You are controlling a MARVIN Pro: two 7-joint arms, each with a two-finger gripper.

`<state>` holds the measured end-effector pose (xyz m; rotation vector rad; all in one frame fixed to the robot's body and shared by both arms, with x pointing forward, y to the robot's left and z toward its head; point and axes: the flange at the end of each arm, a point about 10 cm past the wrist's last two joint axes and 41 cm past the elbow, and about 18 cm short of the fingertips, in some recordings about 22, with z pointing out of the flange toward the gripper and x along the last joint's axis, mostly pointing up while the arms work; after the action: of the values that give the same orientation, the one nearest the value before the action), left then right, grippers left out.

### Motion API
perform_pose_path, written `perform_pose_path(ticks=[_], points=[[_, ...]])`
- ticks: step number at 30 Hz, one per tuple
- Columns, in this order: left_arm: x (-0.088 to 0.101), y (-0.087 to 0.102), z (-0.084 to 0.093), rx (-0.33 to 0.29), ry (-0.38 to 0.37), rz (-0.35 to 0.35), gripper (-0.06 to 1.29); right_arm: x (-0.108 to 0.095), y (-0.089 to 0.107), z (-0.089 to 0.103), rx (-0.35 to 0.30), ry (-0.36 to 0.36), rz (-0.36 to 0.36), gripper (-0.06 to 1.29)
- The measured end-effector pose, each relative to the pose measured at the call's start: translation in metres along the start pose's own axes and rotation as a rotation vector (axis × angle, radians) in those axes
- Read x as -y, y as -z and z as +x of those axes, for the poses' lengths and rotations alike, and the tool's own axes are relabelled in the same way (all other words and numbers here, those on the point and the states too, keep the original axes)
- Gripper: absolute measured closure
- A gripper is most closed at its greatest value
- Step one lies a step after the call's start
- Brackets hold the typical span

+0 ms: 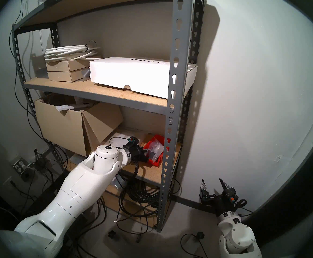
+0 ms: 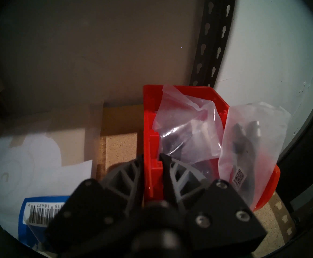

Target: Organize the rack shelf by putting things into a case

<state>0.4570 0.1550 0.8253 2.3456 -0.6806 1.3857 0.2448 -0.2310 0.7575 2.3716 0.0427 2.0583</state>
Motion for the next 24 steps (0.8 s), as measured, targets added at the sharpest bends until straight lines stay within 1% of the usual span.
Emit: perform_pose_path(ticks=[6, 8, 9, 11, 12, 19, 24], points=[[0.0, -0.003, 0.002, 0.005, 0.001, 0.0, 0.94, 0.0, 0.0, 0.0, 0.0, 0.0, 0.0, -0.03], [0.001, -0.004, 0.002, 0.004, 0.014, -0.001, 1.0, 0.0, 0.0, 0.0, 0.0, 0.0, 0.0, -0.03], [0.001, -0.004, 0.003, 0.004, 0.018, -0.001, 1.0, 0.0, 0.0, 0.0, 0.0, 0.0, 0.0, -0.03], [0.001, -0.003, 0.003, 0.004, 0.03, -0.002, 1.09, 0.0, 0.0, 0.0, 0.0, 0.0, 0.0, -0.03], [0.001, -0.003, 0.003, 0.004, 0.037, -0.002, 1.11, 0.0, 0.0, 0.0, 0.0, 0.0, 0.0, -0.03], [0.002, 0.001, 0.001, -0.003, 0.085, 0.008, 1.11, 0.0, 0.0, 0.0, 0.0, 0.0, 0.0, -0.03], [0.009, 0.007, -0.003, -0.024, 0.151, 0.023, 1.12, 0.0, 0.0, 0.0, 0.0, 0.0, 0.0, -0.03]])
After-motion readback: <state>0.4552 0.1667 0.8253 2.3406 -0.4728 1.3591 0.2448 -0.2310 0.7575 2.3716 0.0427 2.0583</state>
